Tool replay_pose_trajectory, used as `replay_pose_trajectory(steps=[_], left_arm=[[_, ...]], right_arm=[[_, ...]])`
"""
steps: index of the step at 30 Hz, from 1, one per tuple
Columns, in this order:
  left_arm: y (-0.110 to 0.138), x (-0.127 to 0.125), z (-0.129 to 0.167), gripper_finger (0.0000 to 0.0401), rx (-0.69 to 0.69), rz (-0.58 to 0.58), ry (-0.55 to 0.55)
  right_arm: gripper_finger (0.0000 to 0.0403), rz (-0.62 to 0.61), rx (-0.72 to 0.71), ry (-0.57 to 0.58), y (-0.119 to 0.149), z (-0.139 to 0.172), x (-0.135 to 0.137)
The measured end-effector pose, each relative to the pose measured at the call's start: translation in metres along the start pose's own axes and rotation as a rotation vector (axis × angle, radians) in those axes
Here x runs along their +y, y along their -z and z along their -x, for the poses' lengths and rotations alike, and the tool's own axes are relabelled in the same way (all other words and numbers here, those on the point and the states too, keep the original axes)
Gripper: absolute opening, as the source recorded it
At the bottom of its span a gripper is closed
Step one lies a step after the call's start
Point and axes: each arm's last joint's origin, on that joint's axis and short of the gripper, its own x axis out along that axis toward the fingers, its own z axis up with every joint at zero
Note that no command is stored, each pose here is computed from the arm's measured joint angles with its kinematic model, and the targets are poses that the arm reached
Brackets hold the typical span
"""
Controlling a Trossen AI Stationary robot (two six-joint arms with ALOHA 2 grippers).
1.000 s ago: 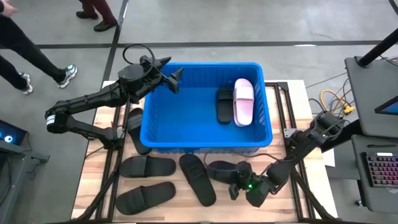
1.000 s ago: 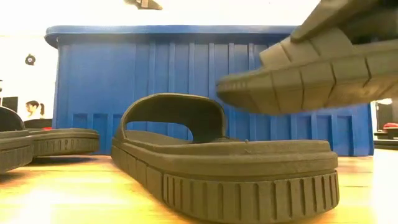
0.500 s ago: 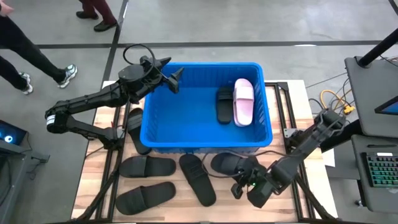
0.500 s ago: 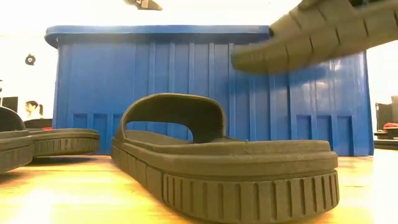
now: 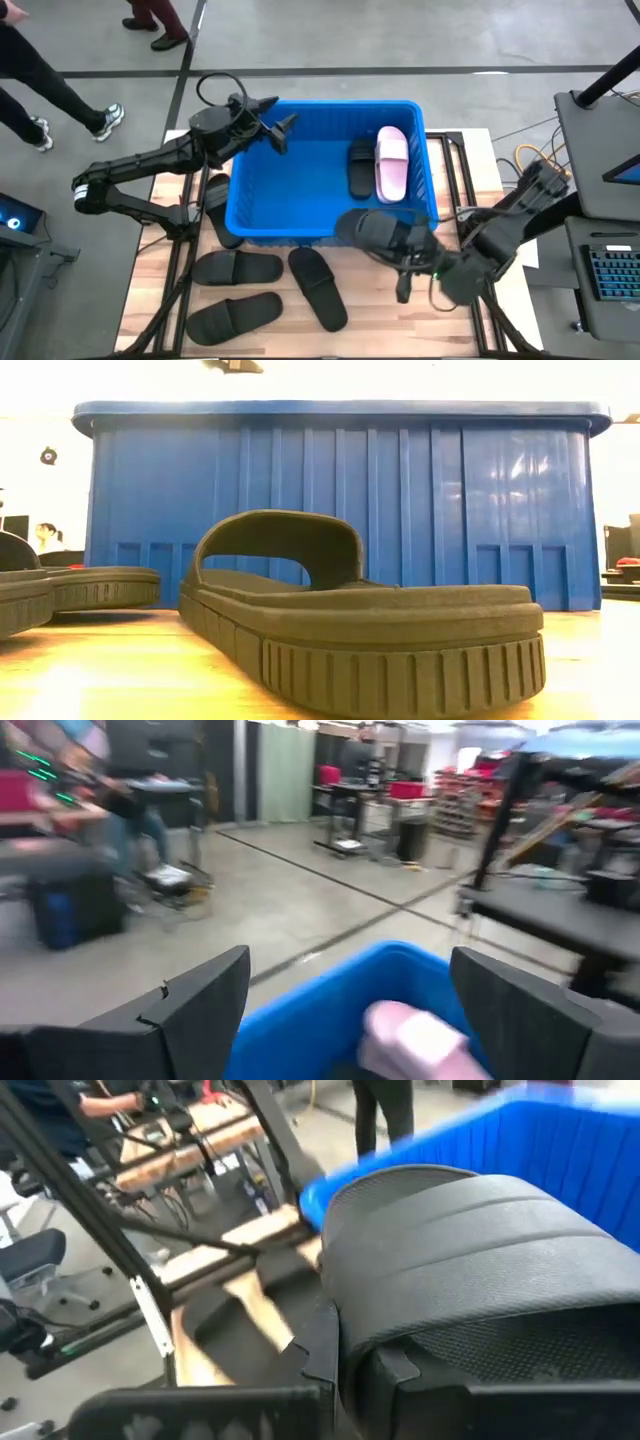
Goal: Pick and place slides into bin
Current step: Stack the black slide on top of black slide into the blue bin
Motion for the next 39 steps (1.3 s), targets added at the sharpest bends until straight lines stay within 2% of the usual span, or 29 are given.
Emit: replay_pose_trajectory(steps=[3,6,11,14,24,34,39], left_arm=[[0.004,-0.003,0.000,0.0329,0.031,0.064,0.091],[0.005,-0.007,0.000,0.0329,0.069,0.143,0.226],[0.007,-0.015,0.002,0.0329,0.174,0.327,0.472],[0.007,-0.017,0.004,0.0329,0.237,0.433,0.558],[0.008,-0.020,0.003,0.0329,0.363,0.729,0.593],[0.034,-0.040,-0.021,0.0329,0.503,0.807,0.620],[0.046,-0.058,-0.039,0.0329,0.504,0.871,0.688]], right_arm=[[0.0009,0.061,-0.044,-0.006,-0.020,0.010,-0.004],[0.0009,0.111,-0.079,0.016,-0.033,0.015,-0.010],[0.0009,0.147,-0.097,0.052,-0.047,0.020,-0.027],[0.0009,0.167,-0.088,0.085,-0.050,0.020,-0.037],[0.0009,0.253,-0.030,0.187,-0.048,0.008,-0.052],[0.0009,0.296,0.006,0.236,-0.045,-0.001,-0.058],[0.0009,0.300,0.006,0.244,-0.046,-0.002,-0.059]])
